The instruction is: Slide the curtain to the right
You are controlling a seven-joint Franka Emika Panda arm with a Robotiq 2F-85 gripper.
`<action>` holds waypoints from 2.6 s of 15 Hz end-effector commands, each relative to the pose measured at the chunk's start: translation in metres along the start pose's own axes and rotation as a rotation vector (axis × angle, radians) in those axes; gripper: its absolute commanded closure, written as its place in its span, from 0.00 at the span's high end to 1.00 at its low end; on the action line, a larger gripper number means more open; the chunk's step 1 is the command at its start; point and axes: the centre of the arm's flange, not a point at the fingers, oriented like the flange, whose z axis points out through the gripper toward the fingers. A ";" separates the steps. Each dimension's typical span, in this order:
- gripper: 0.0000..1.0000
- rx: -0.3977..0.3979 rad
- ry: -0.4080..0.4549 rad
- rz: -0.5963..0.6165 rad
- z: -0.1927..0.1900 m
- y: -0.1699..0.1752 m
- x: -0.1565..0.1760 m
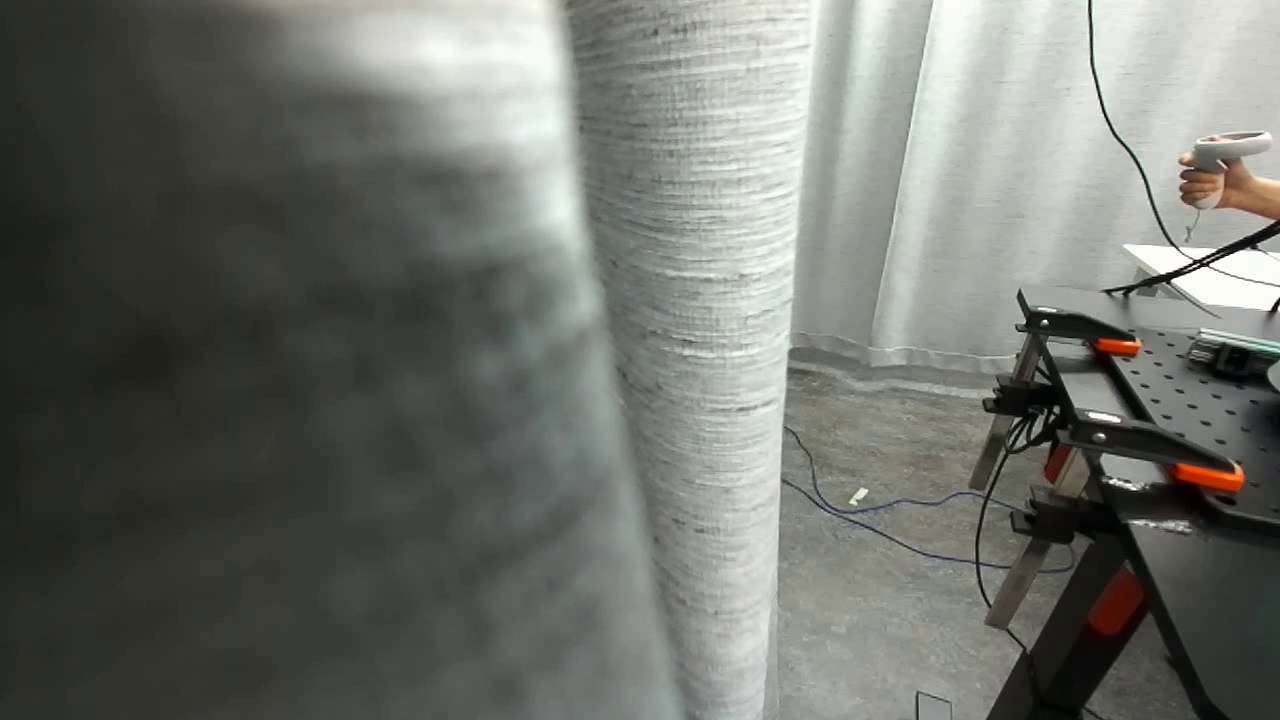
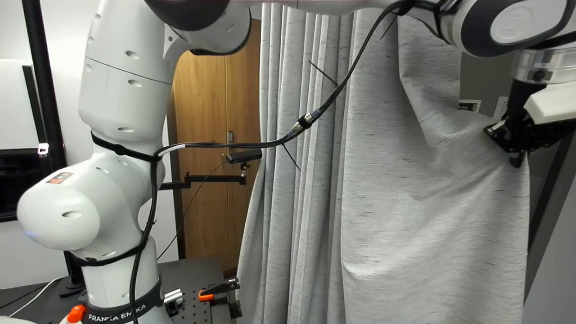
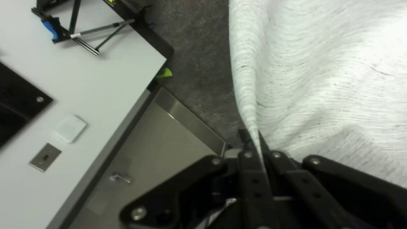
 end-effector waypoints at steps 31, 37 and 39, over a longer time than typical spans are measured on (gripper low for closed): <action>0.00 -0.045 0.101 0.747 0.038 0.020 -0.144; 0.00 -0.221 0.213 0.926 -0.052 0.062 -0.232; 0.00 -0.300 0.257 0.974 -0.098 0.071 -0.262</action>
